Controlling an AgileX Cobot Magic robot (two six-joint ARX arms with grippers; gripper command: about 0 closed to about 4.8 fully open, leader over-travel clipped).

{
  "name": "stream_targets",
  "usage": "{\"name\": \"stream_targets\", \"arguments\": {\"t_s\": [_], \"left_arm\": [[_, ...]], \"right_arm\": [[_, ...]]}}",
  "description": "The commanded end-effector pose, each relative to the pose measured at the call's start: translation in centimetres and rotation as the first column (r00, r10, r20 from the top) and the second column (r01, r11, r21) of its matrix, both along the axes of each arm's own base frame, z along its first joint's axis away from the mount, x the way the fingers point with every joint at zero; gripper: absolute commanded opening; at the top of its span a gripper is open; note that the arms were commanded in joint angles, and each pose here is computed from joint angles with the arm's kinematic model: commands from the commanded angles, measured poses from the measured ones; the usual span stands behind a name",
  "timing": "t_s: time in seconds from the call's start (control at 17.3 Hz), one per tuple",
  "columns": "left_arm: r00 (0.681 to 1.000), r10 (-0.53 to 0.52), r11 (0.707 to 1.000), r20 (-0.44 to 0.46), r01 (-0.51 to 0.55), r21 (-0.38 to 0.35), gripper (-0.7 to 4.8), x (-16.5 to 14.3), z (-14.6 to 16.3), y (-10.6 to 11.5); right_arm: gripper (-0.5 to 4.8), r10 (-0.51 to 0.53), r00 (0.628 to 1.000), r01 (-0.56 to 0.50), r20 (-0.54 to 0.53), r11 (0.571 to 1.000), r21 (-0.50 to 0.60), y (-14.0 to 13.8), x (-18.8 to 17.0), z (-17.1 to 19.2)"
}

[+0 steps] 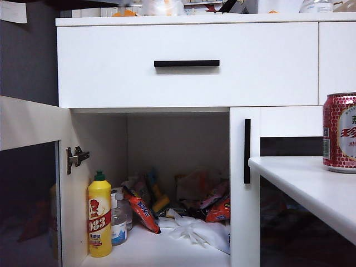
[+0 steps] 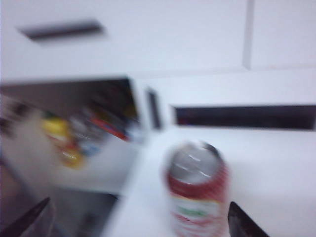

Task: Open the left door of the white cabinet, pick up a can of beverage from the table on the right, place it inside the cabinet, and finally close the cabinet door.

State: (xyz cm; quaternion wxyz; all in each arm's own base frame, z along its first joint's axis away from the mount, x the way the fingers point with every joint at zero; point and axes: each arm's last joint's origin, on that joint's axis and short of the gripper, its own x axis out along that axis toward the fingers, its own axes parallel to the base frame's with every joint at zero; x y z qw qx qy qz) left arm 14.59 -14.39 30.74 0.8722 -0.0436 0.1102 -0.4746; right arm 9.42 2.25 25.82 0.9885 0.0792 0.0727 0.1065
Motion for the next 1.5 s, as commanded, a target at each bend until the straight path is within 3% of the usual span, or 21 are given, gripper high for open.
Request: {"name": "stream_targets", "arguments": {"t_s": [0.06,0.35,0.58,0.75,0.92,1.04,1.1,1.21,1.38,1.5], "left_arm": [[1.000,-0.010,1.000,0.014,0.010,0.001,4.79,0.8,-0.3,-0.8],[1.000,-0.014,0.999,0.013,0.014,0.038,4.79,1.2,-0.9,-1.1],[0.999,-0.020,0.998,0.025,0.018,0.062,4.79,2.8,-2.3,-2.6],[0.994,-0.053,0.999,0.091,0.053,0.000,4.79,5.3,-4.1,-5.1],[0.996,-0.085,0.991,0.028,0.088,-0.106,4.79,7.3,-6.5,-7.1],[0.989,-0.142,0.978,0.031,0.145,-0.153,4.79,7.7,-7.7,-9.0],[0.983,-0.179,0.972,0.032,0.182,-0.151,4.79,7.6,-8.1,-10.6],[0.963,-0.247,0.960,0.109,0.259,-0.108,4.79,7.2,-7.9,-15.0],[0.973,-0.199,0.977,0.116,0.206,-0.053,4.79,8.6,-7.8,-20.0],[0.978,-0.200,0.979,0.065,0.202,-0.018,4.79,9.8,-8.8,-21.7]], "right_arm": [[4.79,-0.062,0.998,0.061,-0.010,0.997,-0.039,0.2,1.7,-0.9],[4.79,-0.053,0.994,0.040,-0.096,0.990,-0.138,1.0,5.0,-4.6],[4.79,-0.145,0.983,0.123,-0.115,0.976,-0.177,1.1,6.4,-6.8],[4.79,-0.151,0.989,0.151,0.011,0.980,-0.126,0.8,5.4,-4.0],[4.79,-0.079,0.995,0.085,0.063,0.991,-0.107,0.5,3.0,-0.7],[4.79,-0.078,0.983,0.094,0.165,0.991,-0.094,-0.3,0.0,2.5],[4.79,-0.129,0.960,0.150,0.250,0.986,-0.067,-1.0,-2.3,4.6],[4.79,-0.182,0.912,0.239,0.368,0.964,-0.113,-2.1,-6.0,7.7],[4.79,-0.213,0.882,0.295,0.421,0.945,-0.140,-2.9,-9.2,10.9],[4.79,-0.230,0.861,0.321,0.453,0.937,-0.135,-3.2,-10.1,11.9]]}}
